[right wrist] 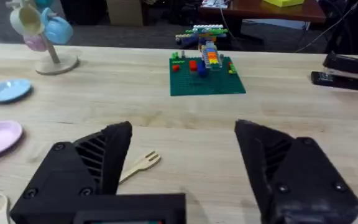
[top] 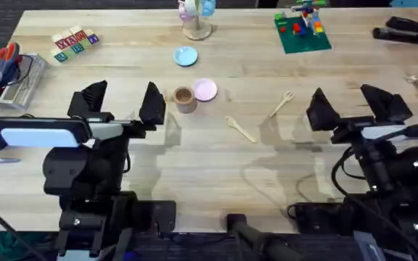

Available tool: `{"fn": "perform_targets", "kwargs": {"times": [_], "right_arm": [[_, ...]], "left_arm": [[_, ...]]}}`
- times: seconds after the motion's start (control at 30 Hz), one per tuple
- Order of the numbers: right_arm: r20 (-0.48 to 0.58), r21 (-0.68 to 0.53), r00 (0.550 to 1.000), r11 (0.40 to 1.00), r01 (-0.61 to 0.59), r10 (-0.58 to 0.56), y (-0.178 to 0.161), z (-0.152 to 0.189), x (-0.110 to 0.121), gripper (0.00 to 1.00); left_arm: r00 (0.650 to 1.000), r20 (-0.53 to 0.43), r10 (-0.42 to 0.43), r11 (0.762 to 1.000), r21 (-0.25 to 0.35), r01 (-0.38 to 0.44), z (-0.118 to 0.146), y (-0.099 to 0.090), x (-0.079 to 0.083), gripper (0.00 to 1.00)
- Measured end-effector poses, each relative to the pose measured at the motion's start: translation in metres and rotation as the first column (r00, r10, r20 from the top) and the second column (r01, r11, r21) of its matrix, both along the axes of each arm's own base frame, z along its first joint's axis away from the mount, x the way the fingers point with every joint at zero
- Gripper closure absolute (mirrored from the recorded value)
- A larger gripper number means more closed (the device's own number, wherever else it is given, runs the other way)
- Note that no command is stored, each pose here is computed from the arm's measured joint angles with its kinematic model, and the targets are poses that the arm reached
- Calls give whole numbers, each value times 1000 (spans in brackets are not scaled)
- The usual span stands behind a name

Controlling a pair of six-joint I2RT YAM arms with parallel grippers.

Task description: Pick up a utensil and set it on the pink plate, then put the other utensil in the container.

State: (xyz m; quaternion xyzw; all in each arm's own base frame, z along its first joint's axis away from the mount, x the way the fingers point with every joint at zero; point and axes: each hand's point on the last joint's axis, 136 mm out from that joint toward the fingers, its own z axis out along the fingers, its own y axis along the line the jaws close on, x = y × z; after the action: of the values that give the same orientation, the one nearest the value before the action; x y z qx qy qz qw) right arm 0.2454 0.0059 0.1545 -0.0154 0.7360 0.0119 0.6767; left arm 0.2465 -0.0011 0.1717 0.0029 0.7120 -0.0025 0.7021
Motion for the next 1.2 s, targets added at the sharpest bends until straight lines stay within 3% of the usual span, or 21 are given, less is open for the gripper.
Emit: {"fn": "perform_targets", "kwargs": {"times": [0.2,0.33,0.63,0.97,1.2], "right_arm": [[-32,17,999,1000,5,-4,0,-3,-2,6],[-157,47,988,999,6,1,1,-13,-9,7],[-365,64,931,998,21,3,2,34,-13,8],[-656,61,754,998,-11,48,8,77,16,6],[-735,68,675,998,-14,60,9,76,47,6]], "left_arm": [[996,-94,0,1000,0,0,-17,0,-3,7],[979,-205,0,1000,0,0,-17,0,-14,9],[933,-359,-1,1000,-2,0,32,0,-25,10],[791,-609,-59,998,-52,35,60,-10,1,10],[710,-697,-101,995,-87,56,63,-17,23,8]]}}
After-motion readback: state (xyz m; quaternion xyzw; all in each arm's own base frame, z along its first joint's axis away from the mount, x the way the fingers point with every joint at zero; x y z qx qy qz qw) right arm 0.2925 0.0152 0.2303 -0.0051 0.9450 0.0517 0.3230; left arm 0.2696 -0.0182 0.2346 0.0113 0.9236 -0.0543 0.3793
